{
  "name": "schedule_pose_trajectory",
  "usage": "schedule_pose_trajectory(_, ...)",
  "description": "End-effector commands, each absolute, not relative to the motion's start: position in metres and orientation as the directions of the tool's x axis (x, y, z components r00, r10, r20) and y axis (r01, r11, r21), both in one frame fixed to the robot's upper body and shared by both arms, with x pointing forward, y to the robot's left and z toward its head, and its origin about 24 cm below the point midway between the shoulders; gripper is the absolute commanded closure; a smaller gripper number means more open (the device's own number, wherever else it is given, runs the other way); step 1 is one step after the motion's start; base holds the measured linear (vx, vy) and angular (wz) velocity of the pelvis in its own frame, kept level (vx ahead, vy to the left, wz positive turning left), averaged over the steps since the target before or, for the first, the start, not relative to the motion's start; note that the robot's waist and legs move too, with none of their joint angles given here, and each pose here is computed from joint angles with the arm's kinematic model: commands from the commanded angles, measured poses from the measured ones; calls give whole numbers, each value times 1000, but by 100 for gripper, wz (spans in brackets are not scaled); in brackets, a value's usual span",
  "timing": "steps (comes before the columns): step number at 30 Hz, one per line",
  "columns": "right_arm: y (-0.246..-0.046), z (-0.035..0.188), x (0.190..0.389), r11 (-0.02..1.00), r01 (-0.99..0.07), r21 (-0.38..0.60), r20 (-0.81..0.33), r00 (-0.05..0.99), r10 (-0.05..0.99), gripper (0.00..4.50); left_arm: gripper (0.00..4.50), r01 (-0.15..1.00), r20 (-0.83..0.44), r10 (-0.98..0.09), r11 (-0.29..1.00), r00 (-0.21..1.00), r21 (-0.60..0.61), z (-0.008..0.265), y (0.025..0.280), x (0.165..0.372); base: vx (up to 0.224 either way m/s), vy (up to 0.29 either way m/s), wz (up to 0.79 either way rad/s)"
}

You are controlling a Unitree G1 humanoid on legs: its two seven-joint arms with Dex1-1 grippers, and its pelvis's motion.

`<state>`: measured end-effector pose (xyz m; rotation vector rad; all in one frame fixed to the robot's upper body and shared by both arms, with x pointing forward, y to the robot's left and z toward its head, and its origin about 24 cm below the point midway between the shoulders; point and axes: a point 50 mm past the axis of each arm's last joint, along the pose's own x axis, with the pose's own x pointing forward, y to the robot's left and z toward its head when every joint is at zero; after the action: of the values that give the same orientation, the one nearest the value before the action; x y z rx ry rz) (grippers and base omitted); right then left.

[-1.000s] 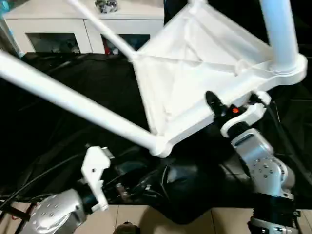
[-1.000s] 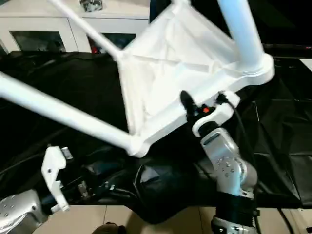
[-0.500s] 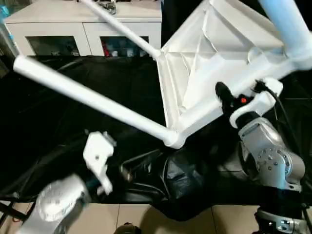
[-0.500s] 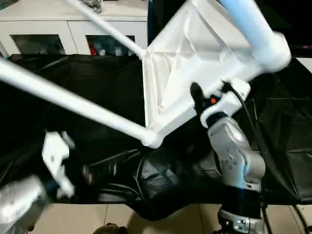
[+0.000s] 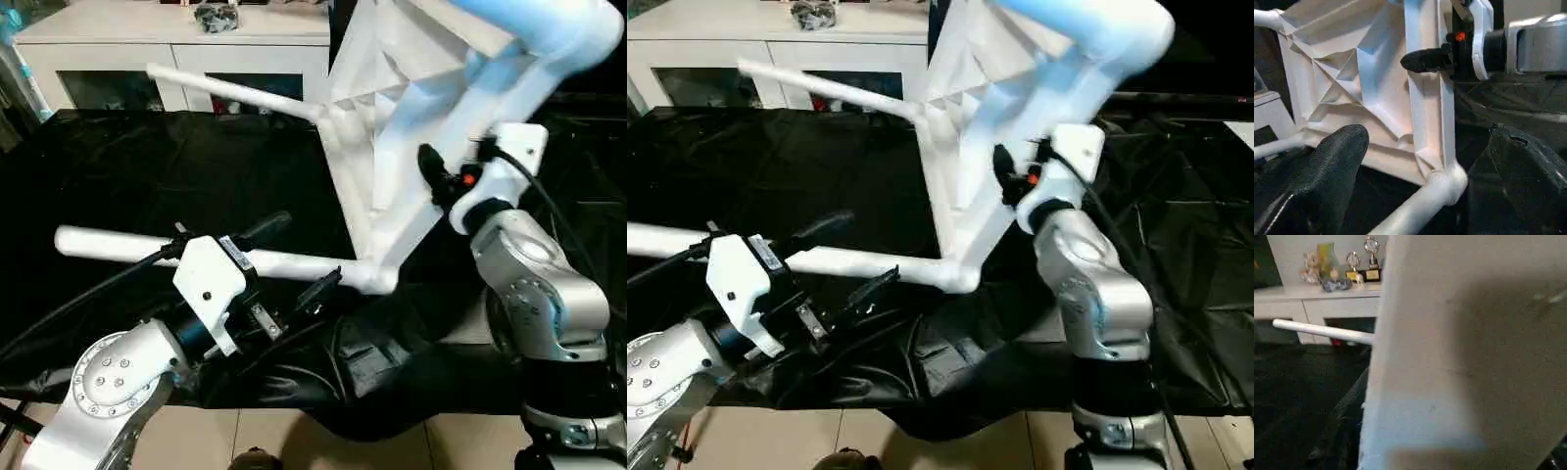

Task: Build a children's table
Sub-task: Flip table

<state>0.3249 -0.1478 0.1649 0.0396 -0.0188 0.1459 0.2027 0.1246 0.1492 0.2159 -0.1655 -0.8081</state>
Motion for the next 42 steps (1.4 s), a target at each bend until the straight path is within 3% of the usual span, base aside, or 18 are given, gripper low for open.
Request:
schedule_pose_trajectory(1,-159,167,326,998,-24,-50,17,1000,25,250,0,688,53,-724,674,688,270,151,126,205,0,0,0)
schedule_pose_trajectory(8,-153,159,327,996,-14,-87,-6,1000,13,253,0,671,47,-710,682,702,291,152,128,208,0,0,0)
schedule_pose_trajectory(11,-141,151,331,993,-88,-84,-28,996,86,253,0,619,37,-665,712,746,331,153,133,217,0,0,0)
schedule_pose_trajectory(13,-133,147,335,987,-133,-85,-20,991,132,197,0,578,32,-641,710,767,402,156,136,223,0,0,0)
schedule_pose_trajectory(20,-125,147,341,981,-169,-96,28,985,173,151,0,394,159,-616,658,771,642,181,136,236,0,0,0)
schedule_pose_trajectory(22,-124,148,338,977,-196,-89,49,978,200,138,0,309,195,-627,601,754,737,190,135,238,0,0,0)
schedule_pose_trajectory(23,-123,148,334,974,-216,-75,62,973,220,131,0,192,259,-596,587,760,787,201,137,242,0,0,0)
schedule_pose_trajectory(24,-123,147,330,970,-236,-64,63,969,240,108,0,128,297,-580,579,758,805,208,138,243,0,0,0)
schedule_pose_trajectory(27,-122,147,317,960,-275,-60,98,955,280,99,0,-26,404,-567,559,718,829,228,141,243,0,0,0)
schedule_pose_trajectory(33,-132,152,297,942,-317,-107,160,930,331,93,0,-191,520,-580,533,627,824,248,145,238,0,0,0)
schedule_pose_trajectory(42,-136,161,275,873,-451,-187,241,840,486,93,0,-232,530,-622,497,577,836,245,146,237,0,0,0)
